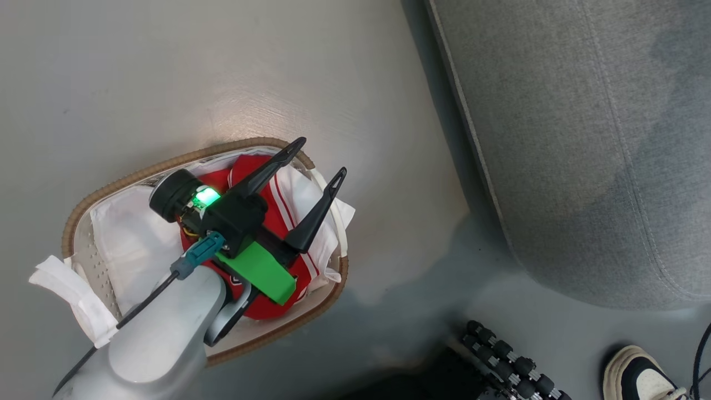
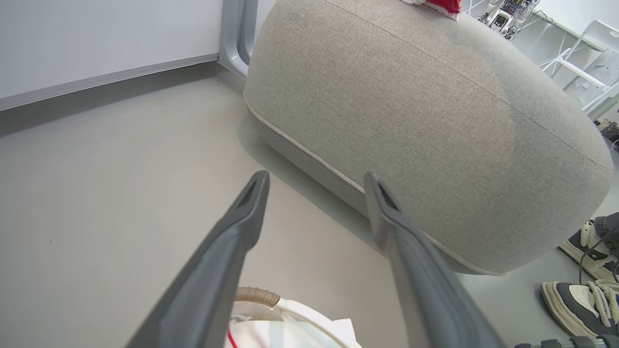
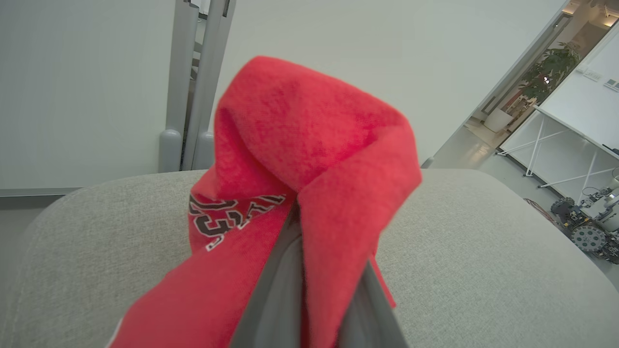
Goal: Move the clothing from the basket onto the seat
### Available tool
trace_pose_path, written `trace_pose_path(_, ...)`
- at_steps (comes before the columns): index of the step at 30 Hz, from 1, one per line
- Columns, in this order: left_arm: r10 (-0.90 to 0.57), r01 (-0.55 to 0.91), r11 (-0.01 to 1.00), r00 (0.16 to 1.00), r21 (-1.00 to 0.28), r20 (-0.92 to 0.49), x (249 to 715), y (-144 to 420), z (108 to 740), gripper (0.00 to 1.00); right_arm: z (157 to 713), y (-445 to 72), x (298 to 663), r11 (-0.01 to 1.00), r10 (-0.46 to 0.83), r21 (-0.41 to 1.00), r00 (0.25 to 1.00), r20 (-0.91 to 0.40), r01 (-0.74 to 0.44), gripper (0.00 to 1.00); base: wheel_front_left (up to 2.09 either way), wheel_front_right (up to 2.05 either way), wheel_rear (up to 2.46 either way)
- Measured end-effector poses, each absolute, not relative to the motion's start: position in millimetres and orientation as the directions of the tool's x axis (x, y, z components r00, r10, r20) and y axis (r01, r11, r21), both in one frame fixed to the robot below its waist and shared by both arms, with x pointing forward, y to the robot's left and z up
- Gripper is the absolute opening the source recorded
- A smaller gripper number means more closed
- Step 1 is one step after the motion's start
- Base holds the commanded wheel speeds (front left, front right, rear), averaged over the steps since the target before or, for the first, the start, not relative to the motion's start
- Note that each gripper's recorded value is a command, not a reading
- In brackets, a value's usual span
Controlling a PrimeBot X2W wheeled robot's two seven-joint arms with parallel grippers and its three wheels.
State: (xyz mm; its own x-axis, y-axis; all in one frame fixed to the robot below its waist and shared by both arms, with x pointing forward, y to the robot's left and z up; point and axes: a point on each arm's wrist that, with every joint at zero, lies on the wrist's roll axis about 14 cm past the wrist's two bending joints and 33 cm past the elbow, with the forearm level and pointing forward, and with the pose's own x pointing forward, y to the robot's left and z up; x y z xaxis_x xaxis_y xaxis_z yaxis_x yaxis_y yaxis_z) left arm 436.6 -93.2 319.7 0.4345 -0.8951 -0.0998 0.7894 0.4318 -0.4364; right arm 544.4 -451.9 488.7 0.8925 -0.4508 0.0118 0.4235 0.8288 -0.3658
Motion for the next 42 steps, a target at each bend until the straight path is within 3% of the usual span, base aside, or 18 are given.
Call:
trace_pose_path(1, -0.892, 0.784, 0.44, 0.44, -0.439, -0.108, 437.2, -90.7, 316.5, 1.0, 482.6, -451.5, 544.6, 0.829, -0.458, -0.36, 0.889, 0.004, 0.428, 0.0, 0.0, 0.0, 0.0)
trace_pose_path(3, -0.887, 0.776, 0.45, 0.448, -0.441, -0.116, 438.3, -87.4, 312.9, 1.0, 469.3, -450.7, 541.1, 0.829, -0.472, -0.349, 0.882, -0.017, 0.437, 0.27, 0.0, 0.0, 0.0)
trace_pose_path(4, -0.885, 0.775, 0.453, 0.45, -0.441, -0.119, 438.7, -86.6, 311.9, 1.0, 461.5, -449.5, 537.2, 0.83, -0.478, -0.343, 0.878, -0.033, 0.439, 0.49, 0.0, 0.0, 0.0)
trace_pose_path(5, -0.884, 0.774, 0.455, 0.451, -0.441, -0.121, 439.0, -86.3, 311.6, 1.0, 455.6, -448.6, 532.6, 0.83, -0.486, -0.336, 0.873, -0.045, 0.445, 0.85, 0.0, 0.0, 0.0)
trace_pose_path(6, -0.884, 0.774, 0.456, 0.451, -0.439, -0.122, 439.3, -86.3, 311.7, 1.0, 452.8, -448.4, 529.0, 0.829, -0.492, -0.332, 0.869, -0.051, 0.45, 1.0, 0.0, 0.0, 0.0)
trace_pose_path(15, -0.883, 0.787, 0.457, 0.458, -0.414, -0.103, 440.1, -92.5, 333.4, 1.0, 452.0, -443.3, 485.1, 0.821, -0.517, -0.324, 0.853, -0.072, 0.47, 1.0, 0.0, 0.0, 0.0)
trace_pose_path(22, -0.855, 0.771, 0.504, 0.509, -0.39, -0.101, 443.6, -86.3, 352.4, 1.0, 459.1, -420.7, 464.1, 0.852, -0.47, -0.298, 0.88, -0.072, 0.431, 1.0, 0.0, 0.0, 0.0)
trace_pose_path(42, -0.659, 0.604, 0.737, 0.741, -0.303, -0.128, 453.0, -13.1, 392.1, 1.0, 479.0, -298.1, 479.5, 0.975, -0.199, -0.099, 0.98, 0.009, 0.198, 1.0, 0.0, 0.0, 0.0)
